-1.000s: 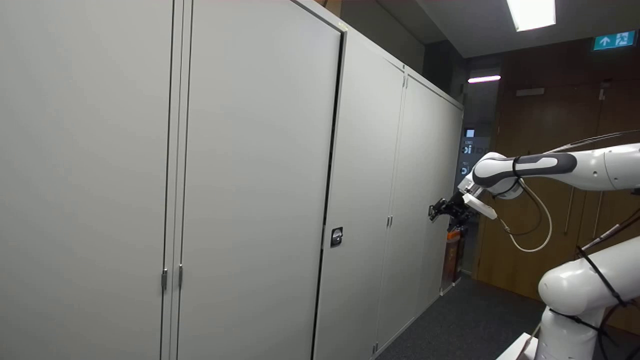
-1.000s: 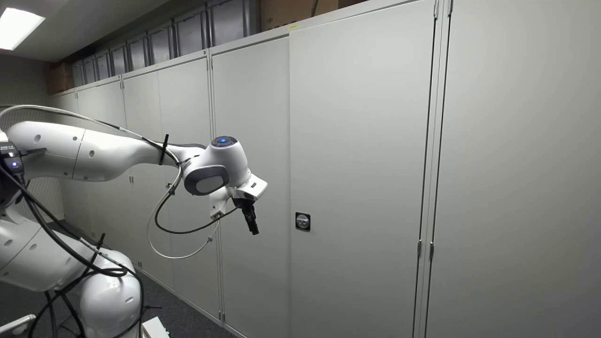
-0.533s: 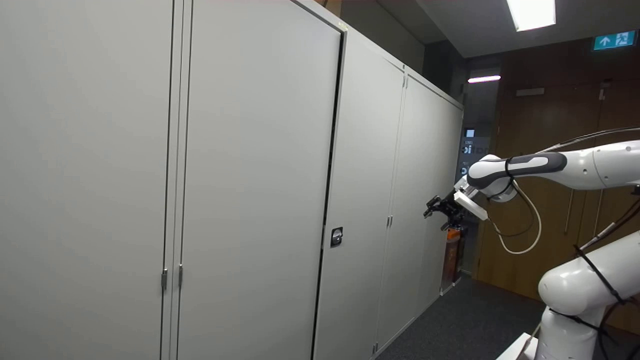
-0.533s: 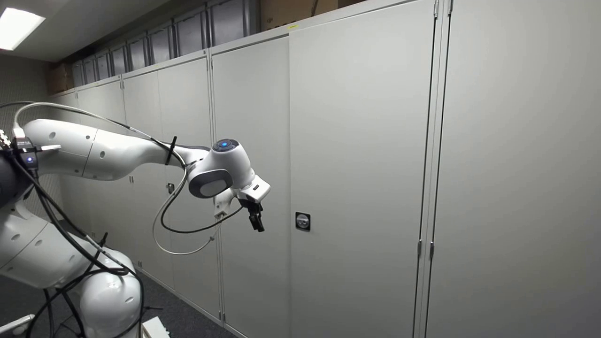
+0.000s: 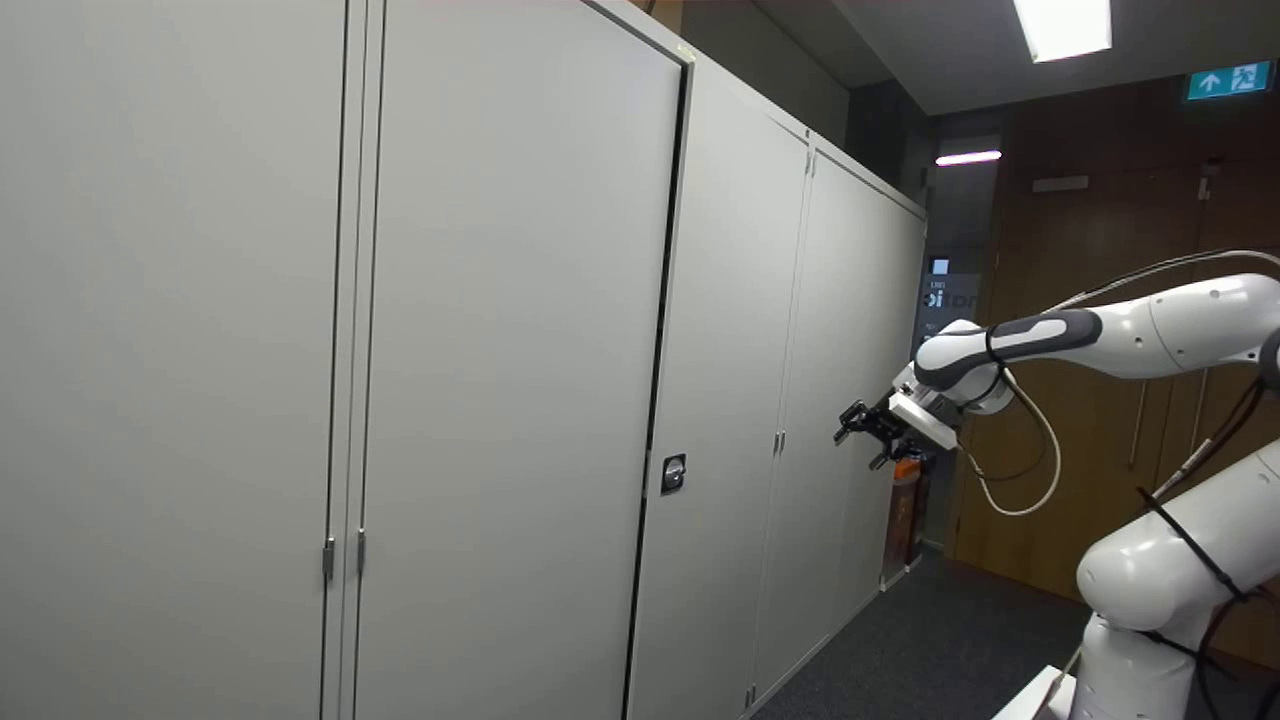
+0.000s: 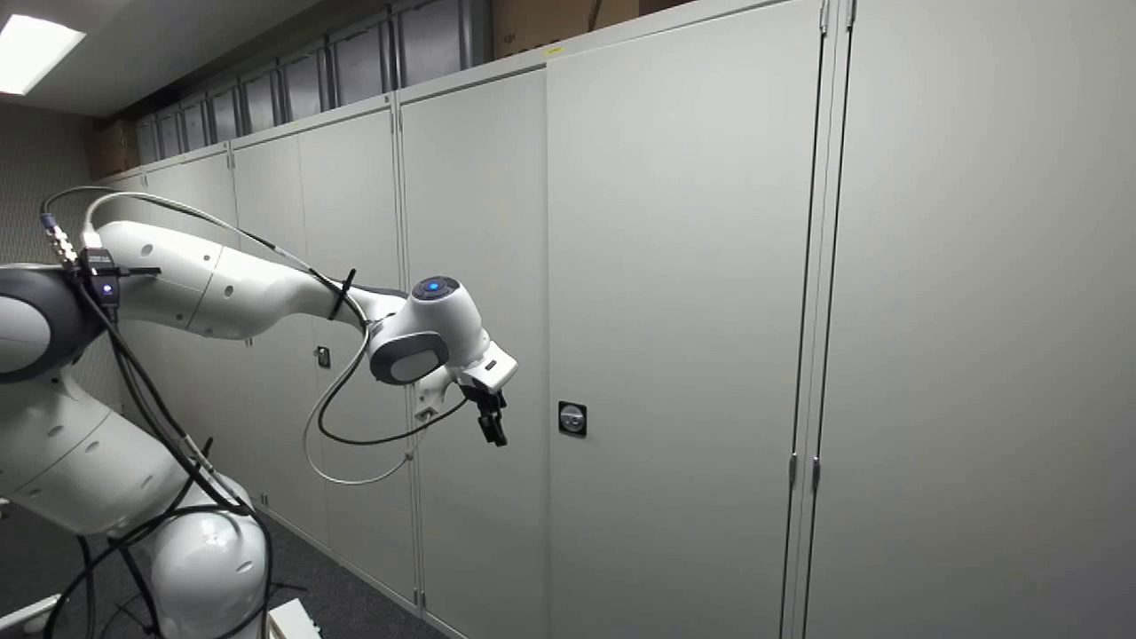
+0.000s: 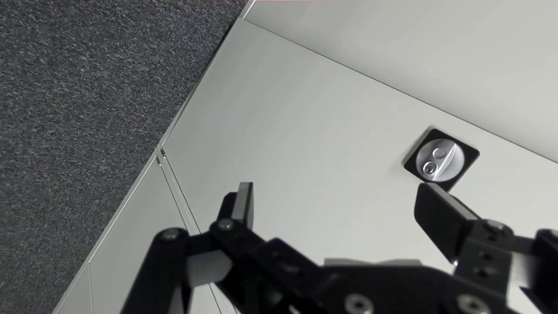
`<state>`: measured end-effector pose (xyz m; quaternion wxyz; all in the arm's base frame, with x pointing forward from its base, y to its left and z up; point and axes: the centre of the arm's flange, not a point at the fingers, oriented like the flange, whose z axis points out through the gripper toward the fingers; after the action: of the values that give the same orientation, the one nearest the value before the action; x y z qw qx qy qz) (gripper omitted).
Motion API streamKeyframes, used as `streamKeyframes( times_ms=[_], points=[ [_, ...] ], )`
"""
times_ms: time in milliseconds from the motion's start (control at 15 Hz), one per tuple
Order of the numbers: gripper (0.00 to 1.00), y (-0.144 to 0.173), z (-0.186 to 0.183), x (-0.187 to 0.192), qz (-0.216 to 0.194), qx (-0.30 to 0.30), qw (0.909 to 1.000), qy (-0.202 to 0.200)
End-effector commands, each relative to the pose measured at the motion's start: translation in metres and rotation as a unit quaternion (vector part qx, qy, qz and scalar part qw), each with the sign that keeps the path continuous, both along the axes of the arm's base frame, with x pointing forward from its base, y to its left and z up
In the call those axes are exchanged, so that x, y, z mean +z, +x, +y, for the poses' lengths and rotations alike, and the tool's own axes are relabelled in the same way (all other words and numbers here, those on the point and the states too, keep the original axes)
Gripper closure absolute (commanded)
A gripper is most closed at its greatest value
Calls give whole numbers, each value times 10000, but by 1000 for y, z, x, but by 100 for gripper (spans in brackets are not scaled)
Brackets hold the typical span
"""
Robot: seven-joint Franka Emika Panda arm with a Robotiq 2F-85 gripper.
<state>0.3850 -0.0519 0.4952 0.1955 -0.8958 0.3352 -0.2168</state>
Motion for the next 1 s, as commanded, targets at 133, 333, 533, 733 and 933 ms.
streamKeyframes(
  times_ms=[133,333,533,733,933],
  points=[
    [0,29,5,-15,49,-139,9999,-63],
    [0,40,9,-21,67,-55,9999,-119],
    [0,53,15,-23,192,126,9997,-100],
    [0,41,15,-29,244,109,9995,-158],
    [0,44,15,-29,254,116,9995,-160]
  ],
)
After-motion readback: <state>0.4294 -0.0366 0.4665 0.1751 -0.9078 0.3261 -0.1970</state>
